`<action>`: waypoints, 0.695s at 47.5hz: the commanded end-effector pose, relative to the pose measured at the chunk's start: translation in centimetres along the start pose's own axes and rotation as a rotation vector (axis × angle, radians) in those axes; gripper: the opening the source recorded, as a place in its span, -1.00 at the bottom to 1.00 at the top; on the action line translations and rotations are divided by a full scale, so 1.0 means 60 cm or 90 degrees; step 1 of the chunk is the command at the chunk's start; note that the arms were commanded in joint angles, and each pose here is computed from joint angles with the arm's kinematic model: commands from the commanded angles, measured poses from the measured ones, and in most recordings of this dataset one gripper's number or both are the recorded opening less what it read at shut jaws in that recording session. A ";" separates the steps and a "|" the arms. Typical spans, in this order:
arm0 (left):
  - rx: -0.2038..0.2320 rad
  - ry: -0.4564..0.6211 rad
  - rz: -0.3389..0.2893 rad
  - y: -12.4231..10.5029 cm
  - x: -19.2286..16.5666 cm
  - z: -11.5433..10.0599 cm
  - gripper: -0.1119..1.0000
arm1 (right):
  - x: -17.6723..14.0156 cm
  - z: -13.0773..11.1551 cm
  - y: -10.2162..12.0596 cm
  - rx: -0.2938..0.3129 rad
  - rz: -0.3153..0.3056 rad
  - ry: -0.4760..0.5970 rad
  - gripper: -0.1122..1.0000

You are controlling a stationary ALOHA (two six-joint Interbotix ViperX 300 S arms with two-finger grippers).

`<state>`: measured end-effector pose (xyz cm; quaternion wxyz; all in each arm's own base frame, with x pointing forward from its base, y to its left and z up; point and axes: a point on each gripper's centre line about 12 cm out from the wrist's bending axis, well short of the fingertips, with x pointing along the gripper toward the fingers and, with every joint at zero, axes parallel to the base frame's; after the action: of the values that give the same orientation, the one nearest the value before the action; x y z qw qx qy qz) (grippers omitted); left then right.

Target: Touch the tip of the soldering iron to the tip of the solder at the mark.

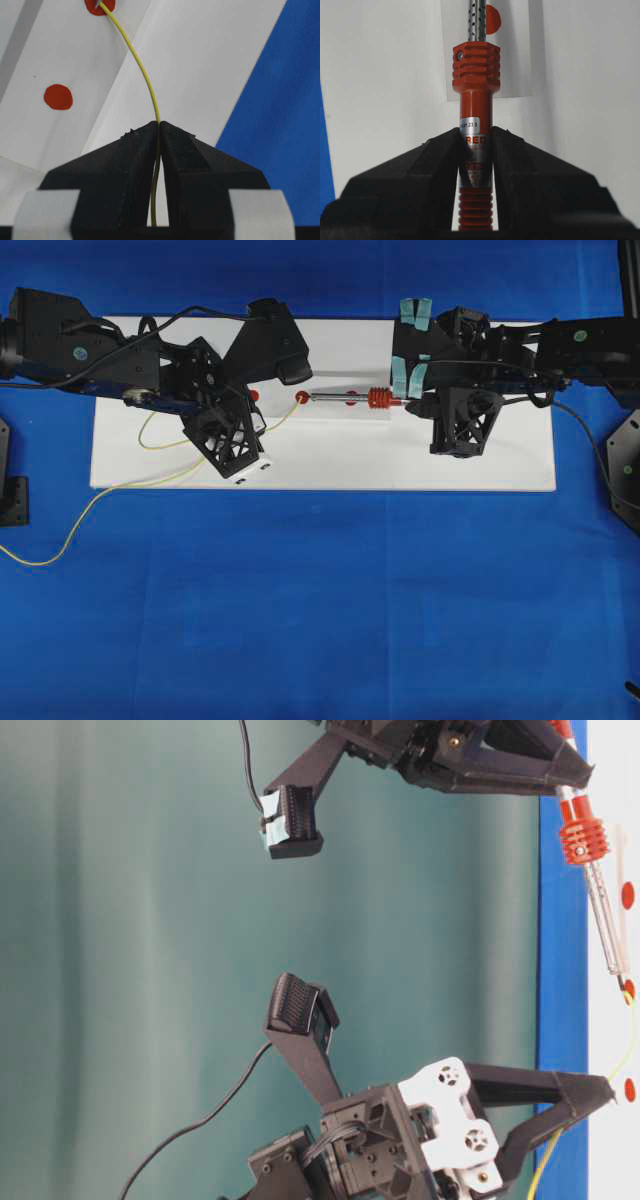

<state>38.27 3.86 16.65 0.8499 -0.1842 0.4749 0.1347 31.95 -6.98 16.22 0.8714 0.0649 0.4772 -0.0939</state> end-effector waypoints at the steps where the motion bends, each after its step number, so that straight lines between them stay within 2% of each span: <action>1: -0.001 -0.015 -0.006 -0.004 -0.013 0.010 -0.74 | -0.009 0.018 0.000 -0.001 0.000 -0.023 -0.68; 33: 0.005 -0.011 -0.007 -0.009 -0.014 0.008 -0.74 | -0.010 0.019 -0.002 0.000 -0.002 -0.024 -0.68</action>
<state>38.18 3.38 16.51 0.8470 -0.1808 0.4826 0.1306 31.94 -7.03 16.27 0.8717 0.0651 0.4764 -0.0946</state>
